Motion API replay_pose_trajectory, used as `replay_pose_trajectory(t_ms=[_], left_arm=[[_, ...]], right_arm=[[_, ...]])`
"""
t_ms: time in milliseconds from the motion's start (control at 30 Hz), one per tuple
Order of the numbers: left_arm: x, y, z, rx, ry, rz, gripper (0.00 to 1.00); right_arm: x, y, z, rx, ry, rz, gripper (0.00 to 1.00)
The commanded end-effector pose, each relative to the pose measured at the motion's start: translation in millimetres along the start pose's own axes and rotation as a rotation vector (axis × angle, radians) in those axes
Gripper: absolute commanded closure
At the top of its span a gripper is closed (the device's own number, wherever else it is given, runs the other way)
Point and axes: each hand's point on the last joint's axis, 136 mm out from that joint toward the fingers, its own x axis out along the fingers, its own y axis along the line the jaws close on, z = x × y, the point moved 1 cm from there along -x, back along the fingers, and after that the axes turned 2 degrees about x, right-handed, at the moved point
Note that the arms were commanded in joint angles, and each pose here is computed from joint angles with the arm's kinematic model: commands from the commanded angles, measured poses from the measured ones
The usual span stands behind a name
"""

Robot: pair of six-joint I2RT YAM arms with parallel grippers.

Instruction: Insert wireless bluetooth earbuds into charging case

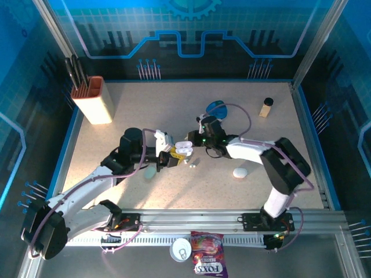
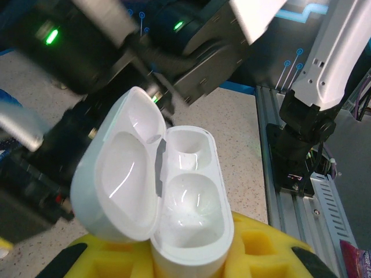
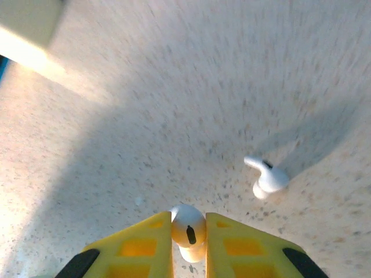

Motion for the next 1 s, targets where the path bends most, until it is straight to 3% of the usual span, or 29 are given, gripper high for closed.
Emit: replay_pose_trajectory(t_ms=[0, 167, 467, 967], left_arm=[[1.2, 0.7, 3.8, 0.008, 0.005, -0.003, 1.00], [2.0, 5.7, 2.5, -0.009, 0.010, 0.017, 1.00], [3.6, 29.2, -2.4, -0.096, 0.045, 0.110, 1.00], [6.0, 36.2, 0.0, -0.152, 0.040, 0.127, 1.00]], right_arm=[[-37.0, 4.3, 33.6, -0.167, -0.165, -0.004, 0.81], [-91.9, 13.0, 54.7, -0.295, -0.255, -0.038, 0.82], [-165.4, 58.5, 72.5, -0.499, -0.349, 0.043, 0.81], [-175.8, 122.5, 48.0, -0.724, -0.330, 0.187, 0.82]])
